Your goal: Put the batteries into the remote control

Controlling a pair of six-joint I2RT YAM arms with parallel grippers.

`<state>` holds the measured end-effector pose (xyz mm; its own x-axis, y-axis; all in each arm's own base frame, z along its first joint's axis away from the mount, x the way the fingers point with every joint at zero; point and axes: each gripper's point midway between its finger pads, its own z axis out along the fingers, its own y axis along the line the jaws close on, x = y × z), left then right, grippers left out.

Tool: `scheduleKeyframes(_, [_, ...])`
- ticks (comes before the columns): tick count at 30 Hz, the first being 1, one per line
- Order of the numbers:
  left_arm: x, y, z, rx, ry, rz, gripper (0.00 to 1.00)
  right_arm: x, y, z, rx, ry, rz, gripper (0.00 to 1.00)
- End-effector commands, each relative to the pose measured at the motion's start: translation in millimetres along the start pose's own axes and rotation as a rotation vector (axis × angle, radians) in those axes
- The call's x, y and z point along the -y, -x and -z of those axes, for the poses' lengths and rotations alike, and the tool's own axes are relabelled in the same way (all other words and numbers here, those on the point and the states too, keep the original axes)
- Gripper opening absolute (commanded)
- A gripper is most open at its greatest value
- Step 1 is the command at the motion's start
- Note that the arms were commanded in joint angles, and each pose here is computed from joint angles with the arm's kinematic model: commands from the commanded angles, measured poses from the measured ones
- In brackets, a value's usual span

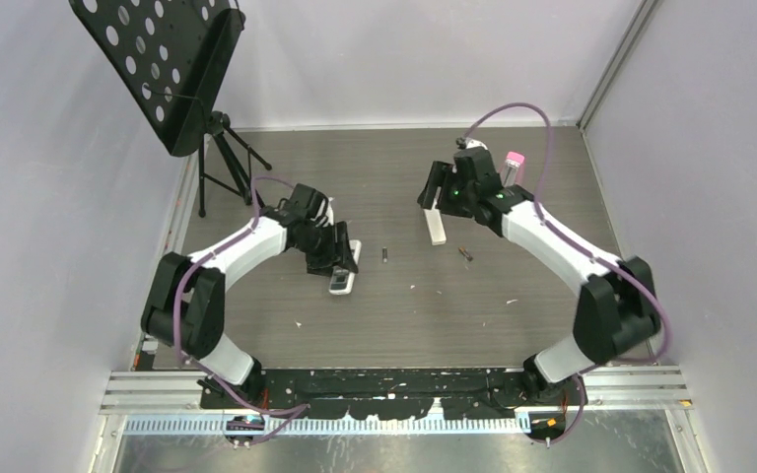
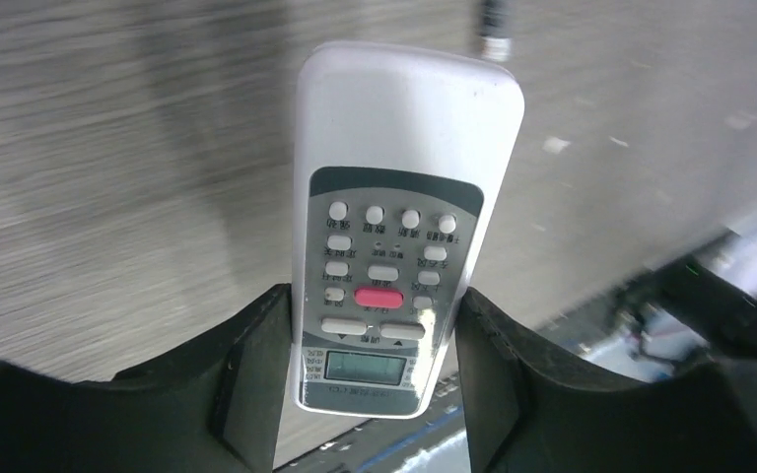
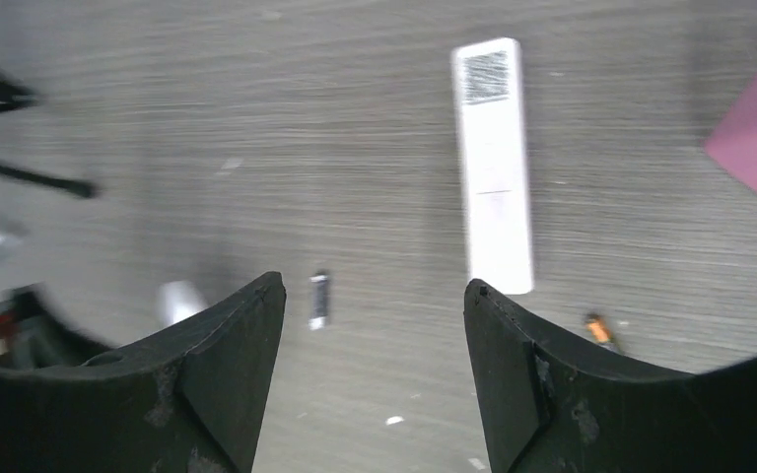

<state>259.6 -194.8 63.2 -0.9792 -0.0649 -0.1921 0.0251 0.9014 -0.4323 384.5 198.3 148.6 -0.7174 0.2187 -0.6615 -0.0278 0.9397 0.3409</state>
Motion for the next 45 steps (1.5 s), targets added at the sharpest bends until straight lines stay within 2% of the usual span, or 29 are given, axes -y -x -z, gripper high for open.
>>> scheduleKeyframes(1, [82.4, 0.2, 42.7, 0.018, -0.427, -0.088, 0.11, -58.4, -2.2, 40.4, -0.012, 0.336, -0.145, 0.72])
scheduleKeyframes(4, [111.5, 0.0, 66.2, 0.04, -0.587, -0.098, 0.11, -92.7, -14.1, 61.4, -0.145, 0.497, -0.324, 0.76])
scheduleKeyframes(7, [129.2, -0.4, 83.6, 0.06, -0.687, -0.092, 0.11, -121.2, -12.3, 76.1, -0.139, 0.601, -0.443, 0.76])
scheduleKeyframes(9, [141.7, 0.4, 95.6, 0.064, -0.768, -0.071, 0.12, -140.3, -7.4, 89.6, -0.092, 0.686, -0.465, 0.78])
scheduleKeyframes(14, [163.8, 4.0, 120.9, 0.058, -0.908, -0.005, 0.12, -152.2, -1.1, 97.0, -0.064, 0.719, -0.531, 0.79])
scheduleKeyframes(19, [177.6, 7.6, 140.0, 0.063, -1.021, 0.022, 0.12, -159.1, -10.3, 105.4, -0.111, 0.758, -0.551, 0.79])
scheduleKeyframes(28, [194.0, 14.7, 169.4, 0.082, -1.202, 0.056, 0.12, -162.9, -9.2, 127.2, -0.111, 0.866, -0.623, 0.79])
scheduleKeyframes(34, [193.0, 14.1, 169.2, 0.082, -1.212, 0.069, 0.15, -164.7, -3.0, 129.2, -0.08, 0.916, -0.661, 0.64])
scheduleKeyframes(37, [191.6, 14.9, 166.1, 0.09, -1.2, 0.075, 0.24, -165.3, 2.0, 128.9, -0.061, 0.92, -0.689, 0.54])
scheduleKeyframes(38, [190.4, 15.8, 163.4, 0.098, -1.187, 0.078, 0.32, -165.1, 3.7, 128.7, -0.052, 0.916, -0.693, 0.5])
scheduleKeyframes(39, [188.7, 17.4, 159.6, 0.124, -1.168, 0.063, 0.45, -164.0, 5.3, 127.5, -0.042, 0.902, -0.702, 0.48])
scheduleKeyframes(41, [181.9, 20.7, 146.6, 0.147, -1.091, 0.083, 0.56, -159.9, 7.2, 122.9, -0.023, 0.86, -0.724, 0.44])
scheduleKeyframes(45, [161.0, 26.3, 126.0, 0.26, -0.878, 0.003, 0.81, -144.4, 10.0, 107.6, 0.026, 0.75, -0.774, 0.41])
